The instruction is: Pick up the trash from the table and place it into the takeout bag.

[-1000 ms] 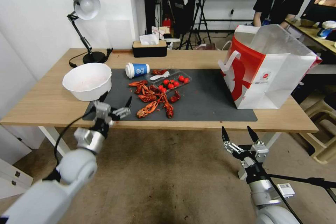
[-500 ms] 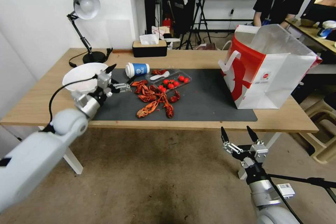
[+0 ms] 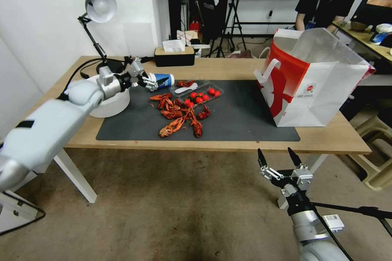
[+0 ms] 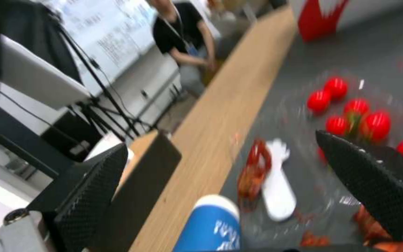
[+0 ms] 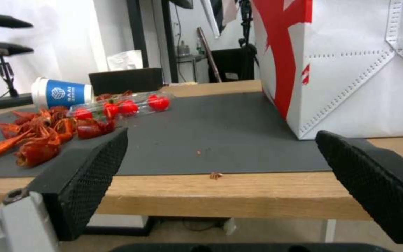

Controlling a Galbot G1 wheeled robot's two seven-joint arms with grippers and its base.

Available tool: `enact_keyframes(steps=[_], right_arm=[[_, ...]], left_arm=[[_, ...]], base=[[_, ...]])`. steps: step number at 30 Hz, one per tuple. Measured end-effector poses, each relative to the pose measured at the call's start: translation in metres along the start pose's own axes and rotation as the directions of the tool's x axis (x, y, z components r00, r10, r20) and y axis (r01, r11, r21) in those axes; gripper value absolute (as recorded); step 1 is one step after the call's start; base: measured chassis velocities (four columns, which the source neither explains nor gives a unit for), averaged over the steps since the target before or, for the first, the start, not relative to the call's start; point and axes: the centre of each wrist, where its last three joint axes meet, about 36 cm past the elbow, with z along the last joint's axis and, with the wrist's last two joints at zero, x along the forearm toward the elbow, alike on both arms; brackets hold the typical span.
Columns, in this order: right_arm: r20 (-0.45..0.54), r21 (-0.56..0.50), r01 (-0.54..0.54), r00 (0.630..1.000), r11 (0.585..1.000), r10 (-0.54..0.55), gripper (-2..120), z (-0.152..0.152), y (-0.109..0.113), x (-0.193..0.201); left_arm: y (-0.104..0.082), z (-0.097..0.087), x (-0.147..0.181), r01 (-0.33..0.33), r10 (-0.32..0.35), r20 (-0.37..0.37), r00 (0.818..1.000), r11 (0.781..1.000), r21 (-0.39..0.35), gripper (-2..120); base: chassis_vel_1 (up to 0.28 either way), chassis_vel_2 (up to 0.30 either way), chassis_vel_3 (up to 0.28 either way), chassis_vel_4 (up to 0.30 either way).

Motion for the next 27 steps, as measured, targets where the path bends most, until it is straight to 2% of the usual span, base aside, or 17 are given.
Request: enact_keyframes(steps=[1, 5, 15, 17, 18, 21, 22, 25, 27], right_arm=[[0.0, 0.0, 0.0, 1.0, 1.0, 0.0, 100, 0.0, 0.0, 0.0], [0.001, -0.002, -0.003, 1.0, 1.0, 0.003, 100, 0.001, -0.001, 0.0], [0.0, -0.003, -0.01, 1.0, 1.0, 0.01, 100, 0.002, -0.003, 0.0], [0.0, -0.003, -0.011, 1.0, 1.0, 0.011, 100, 0.002, -0.004, 0.0], [0.0, -0.003, -0.011, 1.0, 1.0, 0.011, 100, 0.002, -0.004, 0.0], [-0.001, -0.003, -0.011, 1.0, 1.0, 0.011, 100, 0.003, -0.005, 0.0], [-0.001, -0.003, -0.011, 1.0, 1.0, 0.011, 100, 0.003, -0.005, 0.0], [0.0, -0.006, -0.01, 1.0, 1.0, 0.01, 100, 0.004, -0.004, -0.001], [0.001, -0.006, -0.009, 1.0, 1.0, 0.009, 100, 0.004, -0.004, -0.001]], left_arm=[[0.0, 0.0, 0.0, 0.0, 0.0, 0.0, 1.0, 1.0, 0.0, 100], [0.023, -0.005, -0.015, -0.048, 0.044, -0.097, 0.994, 0.998, -0.047, 100], [0.055, -0.024, -0.039, -0.115, 0.096, -0.176, 0.98, 0.988, -0.102, 100], [0.071, -0.033, -0.044, -0.173, 0.143, -0.223, 0.964, 0.977, -0.121, 100], [0.071, -0.033, -0.044, -0.173, 0.143, -0.223, 0.964, 0.977, -0.121, 100], [0.089, -0.045, -0.052, -0.25, 0.208, -0.263, 0.942, 0.958, -0.138, 100], [0.089, -0.045, -0.052, -0.25, 0.208, -0.263, 0.942, 0.958, -0.138, 100], [0.102, -0.048, -0.059, -0.291, 0.237, -0.304, 0.923, 0.946, -0.144, 100], [0.106, -0.047, -0.06, -0.296, 0.24, -0.319, 0.917, 0.945, -0.141, 100]], base=[[0.0, 0.0, 0.0, 0.0], [0.0, 0.0, 0.0, 0.0], [0.0, 0.0, 0.0, 0.0], [0.0, 0.0, 0.0, 0.0], [0.0, 0.0, 0.0, 0.0], [0.0, 0.0, 0.0, 0.0], [0.0, 0.0, 0.0, 0.0], [0.0, 0.0, 0.0, 0.0], [0.0, 0.0, 0.0, 0.0]])
